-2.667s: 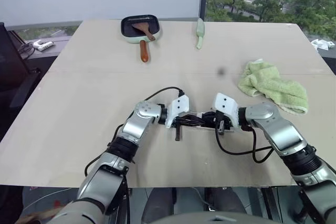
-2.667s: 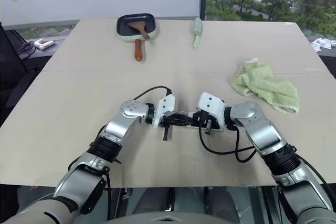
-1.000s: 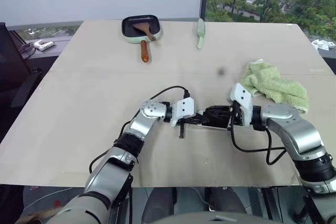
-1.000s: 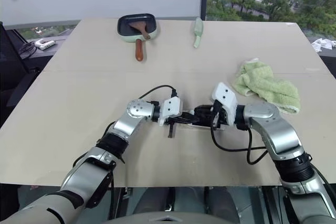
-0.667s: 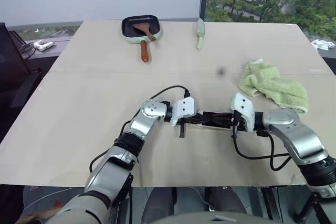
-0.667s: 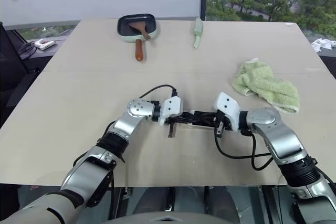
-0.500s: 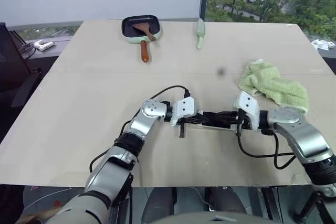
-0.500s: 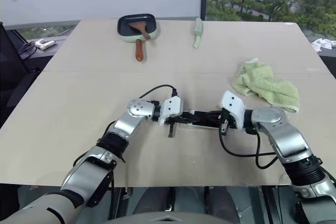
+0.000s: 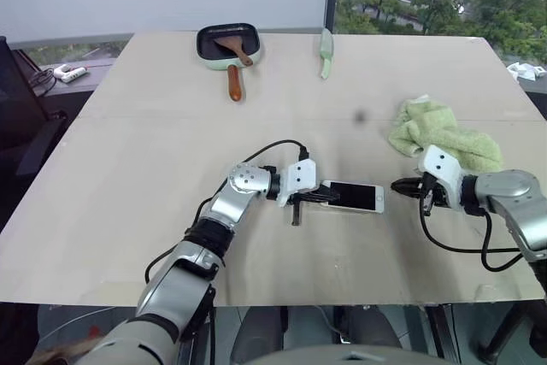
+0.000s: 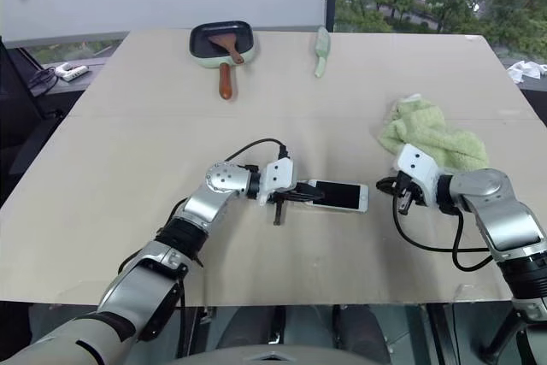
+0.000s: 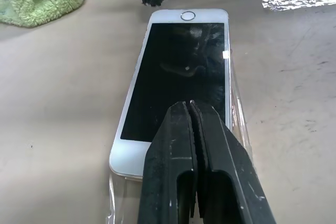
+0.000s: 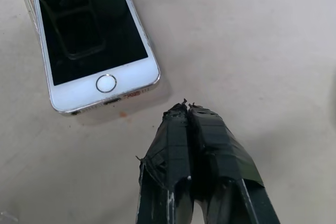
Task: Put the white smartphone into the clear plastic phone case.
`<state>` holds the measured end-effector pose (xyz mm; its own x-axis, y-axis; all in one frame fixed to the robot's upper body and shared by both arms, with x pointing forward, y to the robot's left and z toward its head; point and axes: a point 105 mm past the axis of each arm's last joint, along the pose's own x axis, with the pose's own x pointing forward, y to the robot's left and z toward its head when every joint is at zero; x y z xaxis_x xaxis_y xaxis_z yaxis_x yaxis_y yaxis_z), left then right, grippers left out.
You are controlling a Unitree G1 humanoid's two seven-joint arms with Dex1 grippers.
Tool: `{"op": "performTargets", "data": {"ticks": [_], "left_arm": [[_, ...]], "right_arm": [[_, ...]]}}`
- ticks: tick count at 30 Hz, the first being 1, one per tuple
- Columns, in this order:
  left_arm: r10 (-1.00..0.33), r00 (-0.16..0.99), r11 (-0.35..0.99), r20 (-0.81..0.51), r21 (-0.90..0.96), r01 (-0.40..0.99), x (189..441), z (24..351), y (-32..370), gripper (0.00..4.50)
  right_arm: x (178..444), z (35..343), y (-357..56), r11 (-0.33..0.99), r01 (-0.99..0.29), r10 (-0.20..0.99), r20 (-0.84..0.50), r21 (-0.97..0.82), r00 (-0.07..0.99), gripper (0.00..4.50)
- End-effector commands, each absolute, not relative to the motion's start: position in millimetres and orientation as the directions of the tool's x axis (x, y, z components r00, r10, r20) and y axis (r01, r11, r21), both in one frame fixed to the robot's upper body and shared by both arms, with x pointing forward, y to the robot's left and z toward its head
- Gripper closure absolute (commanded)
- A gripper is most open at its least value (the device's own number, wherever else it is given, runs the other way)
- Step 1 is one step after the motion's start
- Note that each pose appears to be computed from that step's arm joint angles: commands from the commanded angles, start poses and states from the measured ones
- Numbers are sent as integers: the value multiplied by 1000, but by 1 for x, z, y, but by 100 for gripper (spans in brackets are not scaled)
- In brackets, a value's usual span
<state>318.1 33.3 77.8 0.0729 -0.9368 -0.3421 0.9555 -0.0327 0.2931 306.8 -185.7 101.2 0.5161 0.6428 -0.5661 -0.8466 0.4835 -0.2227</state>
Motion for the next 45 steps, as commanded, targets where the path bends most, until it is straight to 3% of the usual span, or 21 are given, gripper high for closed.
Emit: {"op": "performTargets", "data": {"ticks": [1, 11, 18, 21, 34, 45], "left_arm": [[-940, 89, -4, -330, 269, 963, 315, 85, 40, 443], [-951, 203, 119, -232, 330, 936, 317, 142, 70, 443], [-896, 293, 180, -334, 329, 927, 322, 127, 103, 443], [-866, 277, 151, -416, 311, 939, 317, 108, 111, 443], [-850, 209, 89, -483, 260, 962, 318, 76, 89, 443], [-874, 190, 73, -448, 265, 961, 318, 78, 68, 443]], "right_arm": [[306, 112, -178, 447, -854, 655, -554, -265, 514, 450], [305, 112, -176, 424, -861, 647, -572, -280, 504, 450], [306, 114, -175, 415, -864, 646, -575, -287, 501, 450], [305, 113, -175, 407, -866, 640, -586, -291, 498, 450], [301, 117, -178, 388, -873, 626, -612, -294, 484, 450], [291, 118, -167, 330, -901, 628, -647, -282, 433, 450]]}}
